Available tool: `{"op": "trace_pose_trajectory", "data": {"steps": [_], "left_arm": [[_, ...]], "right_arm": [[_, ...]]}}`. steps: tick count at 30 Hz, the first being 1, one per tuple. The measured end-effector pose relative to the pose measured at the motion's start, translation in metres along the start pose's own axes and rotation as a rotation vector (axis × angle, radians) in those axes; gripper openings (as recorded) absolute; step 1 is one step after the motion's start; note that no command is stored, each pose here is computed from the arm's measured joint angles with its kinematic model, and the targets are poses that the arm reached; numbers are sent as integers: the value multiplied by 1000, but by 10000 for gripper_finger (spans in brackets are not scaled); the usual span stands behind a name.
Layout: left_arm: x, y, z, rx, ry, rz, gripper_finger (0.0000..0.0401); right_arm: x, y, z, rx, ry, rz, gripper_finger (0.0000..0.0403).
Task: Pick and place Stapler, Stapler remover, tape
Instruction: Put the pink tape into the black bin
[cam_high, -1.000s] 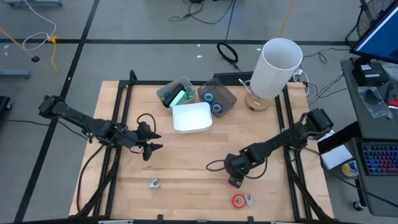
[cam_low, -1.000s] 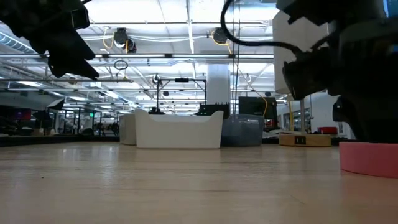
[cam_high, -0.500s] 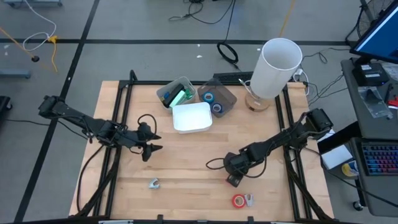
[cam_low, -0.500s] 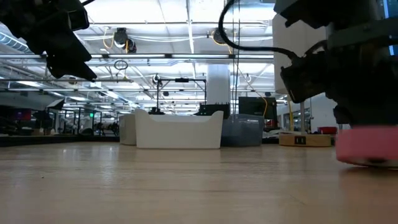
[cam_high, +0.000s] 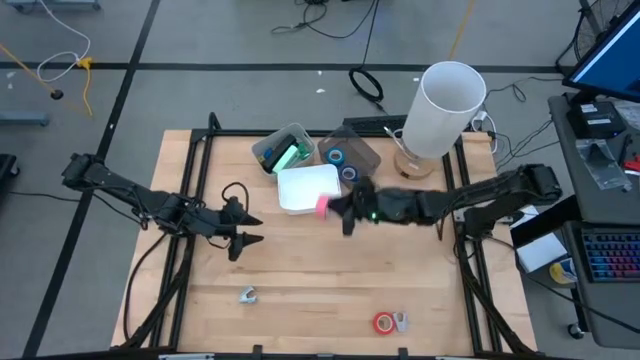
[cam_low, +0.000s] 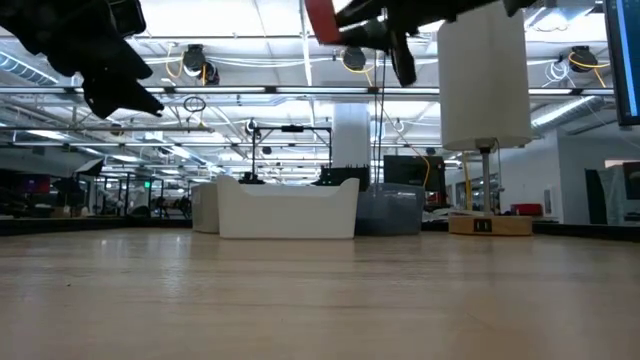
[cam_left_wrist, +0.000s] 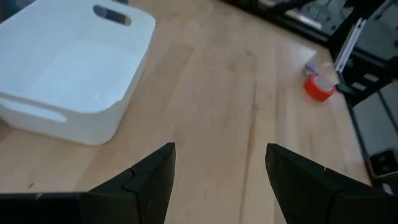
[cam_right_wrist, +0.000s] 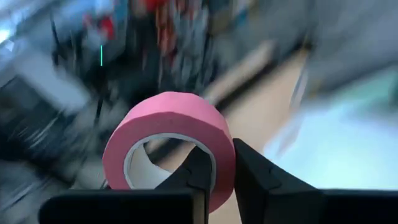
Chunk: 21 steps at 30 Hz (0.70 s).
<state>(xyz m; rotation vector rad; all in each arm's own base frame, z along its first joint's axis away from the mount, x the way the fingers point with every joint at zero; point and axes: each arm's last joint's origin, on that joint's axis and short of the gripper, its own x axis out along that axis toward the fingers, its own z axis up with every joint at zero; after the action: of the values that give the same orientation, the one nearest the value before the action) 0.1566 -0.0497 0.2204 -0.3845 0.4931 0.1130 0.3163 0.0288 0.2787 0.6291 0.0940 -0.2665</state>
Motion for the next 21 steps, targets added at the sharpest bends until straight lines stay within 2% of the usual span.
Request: {"op": "trace_pose_trajectory", "data": {"steps": [3,6,9,17,21], "left_arm": [[0,-1,3,-12,-27,-13,248],[0,-2,7,-31,-61,-23,248],[1,-1,12,-56,-111,-25,248],[-1,3,42,-73,-389,12,248],[-3,8,57,-75,-525,24,248]], "right_arm": [[2,-6,26,-125,-207,-76,32],[5,-12,44,-221,-280,-168,32],[15,-13,58,-296,-282,-219,32],[39,-18,83,-449,-95,-389,32],[44,-23,94,-490,-97,-419,32]]}}
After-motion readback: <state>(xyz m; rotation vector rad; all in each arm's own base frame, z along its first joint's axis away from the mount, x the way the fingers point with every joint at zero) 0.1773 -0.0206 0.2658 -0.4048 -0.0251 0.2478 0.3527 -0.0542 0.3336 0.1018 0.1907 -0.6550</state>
